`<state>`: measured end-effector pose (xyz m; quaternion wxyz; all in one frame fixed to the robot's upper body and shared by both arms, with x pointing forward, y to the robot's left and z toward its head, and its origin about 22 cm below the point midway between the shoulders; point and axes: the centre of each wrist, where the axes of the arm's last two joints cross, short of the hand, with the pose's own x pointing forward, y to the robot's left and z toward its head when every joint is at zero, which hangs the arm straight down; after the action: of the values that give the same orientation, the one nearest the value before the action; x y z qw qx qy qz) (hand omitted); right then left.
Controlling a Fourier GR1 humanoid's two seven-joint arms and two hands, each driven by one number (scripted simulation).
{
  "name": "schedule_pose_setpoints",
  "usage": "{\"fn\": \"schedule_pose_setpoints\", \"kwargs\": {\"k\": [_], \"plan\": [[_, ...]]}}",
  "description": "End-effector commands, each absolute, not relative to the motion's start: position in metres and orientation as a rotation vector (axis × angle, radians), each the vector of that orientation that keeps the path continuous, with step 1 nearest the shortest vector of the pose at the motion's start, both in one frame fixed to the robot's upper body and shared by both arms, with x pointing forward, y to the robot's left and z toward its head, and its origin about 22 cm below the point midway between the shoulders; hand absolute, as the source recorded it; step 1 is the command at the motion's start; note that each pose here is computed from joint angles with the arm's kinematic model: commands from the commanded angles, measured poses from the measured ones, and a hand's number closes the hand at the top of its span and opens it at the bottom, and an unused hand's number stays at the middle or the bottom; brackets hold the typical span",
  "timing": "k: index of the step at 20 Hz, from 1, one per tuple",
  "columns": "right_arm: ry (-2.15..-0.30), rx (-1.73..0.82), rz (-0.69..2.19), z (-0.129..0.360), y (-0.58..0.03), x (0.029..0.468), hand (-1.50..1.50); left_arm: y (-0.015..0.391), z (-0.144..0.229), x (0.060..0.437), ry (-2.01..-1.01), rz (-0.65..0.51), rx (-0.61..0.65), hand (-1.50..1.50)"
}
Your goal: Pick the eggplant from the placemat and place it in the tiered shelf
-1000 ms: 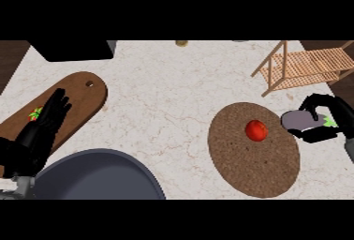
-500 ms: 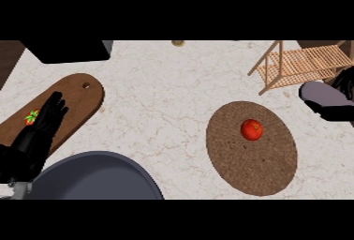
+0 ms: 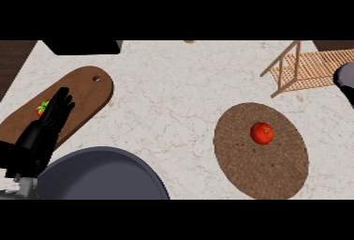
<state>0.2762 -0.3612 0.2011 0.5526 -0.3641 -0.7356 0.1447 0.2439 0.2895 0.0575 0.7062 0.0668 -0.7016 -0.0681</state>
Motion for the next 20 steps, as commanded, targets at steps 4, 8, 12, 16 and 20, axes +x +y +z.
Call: {"fn": "schedule_pose_setpoints", "kwargs": {"k": [4, 8, 12, 16, 20], "plan": [[-1.784, -0.787, 0.203, 0.243, -0.355, 0.294, 1.50, 0.259, 0.062, 0.257, -1.581, -0.183, 0.132, 0.00], [-1.883, -0.237, -0.208, 0.225, -0.346, 0.303, 1.50, 0.279, 0.061, 0.254, -1.572, -0.181, 0.119, 0.00], [-1.907, -0.175, -0.241, 0.238, -0.373, 0.323, 1.50, 0.267, 0.072, 0.258, -1.566, -0.199, 0.106, 0.00], [-1.789, -1.002, 0.333, 0.274, -0.394, 0.296, 1.50, 0.279, 0.066, 0.256, -1.586, -0.186, 0.136, 0.00], [-1.706, -1.284, 0.491, 0.276, -0.406, 0.305, 1.50, 0.269, 0.068, 0.261, -1.600, -0.207, 0.108, 0.00]]}}
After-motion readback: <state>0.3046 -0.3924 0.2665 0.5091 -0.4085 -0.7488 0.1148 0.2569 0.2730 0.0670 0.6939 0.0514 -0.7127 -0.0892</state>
